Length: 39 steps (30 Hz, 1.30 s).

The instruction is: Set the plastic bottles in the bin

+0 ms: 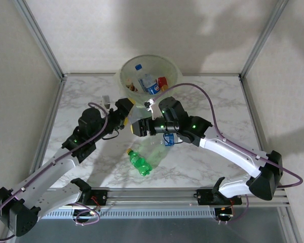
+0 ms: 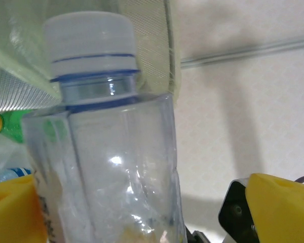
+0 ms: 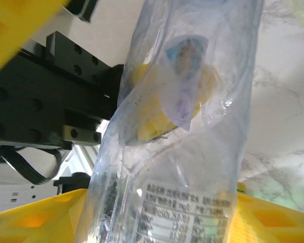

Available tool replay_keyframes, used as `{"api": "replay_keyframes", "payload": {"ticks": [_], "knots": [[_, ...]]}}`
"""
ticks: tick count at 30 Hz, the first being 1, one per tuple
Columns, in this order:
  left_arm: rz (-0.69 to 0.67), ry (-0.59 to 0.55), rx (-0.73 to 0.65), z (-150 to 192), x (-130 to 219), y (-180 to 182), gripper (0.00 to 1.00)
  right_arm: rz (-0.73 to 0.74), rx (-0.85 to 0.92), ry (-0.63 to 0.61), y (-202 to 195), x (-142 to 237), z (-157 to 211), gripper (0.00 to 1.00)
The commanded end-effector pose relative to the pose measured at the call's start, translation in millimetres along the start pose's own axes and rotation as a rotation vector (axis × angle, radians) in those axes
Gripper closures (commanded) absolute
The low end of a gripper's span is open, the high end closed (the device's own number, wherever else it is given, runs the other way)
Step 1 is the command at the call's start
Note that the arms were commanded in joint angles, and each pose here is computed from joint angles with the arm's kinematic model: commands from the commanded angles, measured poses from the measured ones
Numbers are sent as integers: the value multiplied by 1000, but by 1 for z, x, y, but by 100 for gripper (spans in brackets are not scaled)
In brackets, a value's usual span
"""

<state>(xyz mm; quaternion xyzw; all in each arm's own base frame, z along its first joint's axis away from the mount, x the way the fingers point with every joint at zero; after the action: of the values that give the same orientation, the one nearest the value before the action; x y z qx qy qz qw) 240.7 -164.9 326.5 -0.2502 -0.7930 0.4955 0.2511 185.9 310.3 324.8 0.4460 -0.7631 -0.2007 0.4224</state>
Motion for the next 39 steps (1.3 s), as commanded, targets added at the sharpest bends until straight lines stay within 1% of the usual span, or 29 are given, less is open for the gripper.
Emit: {"api": "replay_keyframes", "payload": {"ticks": [1, 7, 9, 13, 16, 26, 35, 37, 39], "knots": [[15, 20, -104, -13, 2, -23, 0, 33, 65, -67, 12, 19, -13, 37], [-90, 70, -150, -27, -4, -16, 1, 103, 124, -86, 11, 27, -17, 37], [-119, 94, -171, -31, -7, -15, 4, 125, 138, -85, 10, 29, -18, 37], [-129, 153, -217, -31, -12, -21, 9, 156, 160, -62, 6, 27, -17, 37], [-159, 156, -236, -33, -13, -20, 12, 164, 171, -52, 5, 26, -15, 37], [-113, 180, -158, -29, -22, -16, 22, 115, 187, -68, 11, 30, -15, 40], [-142, 184, -147, -30, -20, -12, 22, 67, 234, -96, 25, 38, -13, 40], [-146, 177, -146, -31, -19, -12, 24, 63, 239, -95, 26, 38, -12, 41], [-152, 171, -144, -33, -18, -11, 30, 65, 239, -92, 26, 37, -10, 41]]}}
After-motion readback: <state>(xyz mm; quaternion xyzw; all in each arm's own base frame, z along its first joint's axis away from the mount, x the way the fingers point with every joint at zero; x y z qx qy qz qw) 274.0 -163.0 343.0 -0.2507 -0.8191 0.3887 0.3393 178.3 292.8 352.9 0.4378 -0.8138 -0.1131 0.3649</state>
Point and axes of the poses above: each hand's point on the last joint's axis, 136 mm out from that joint toward the fingers, its own x axis back along the fingers, its own y axis along the line the jaws close on, z = x × y, the point moved 7 cm from there along x, back along the fingers, and after that the axes turned 9 degrees about -x, right-handed, at the moved point
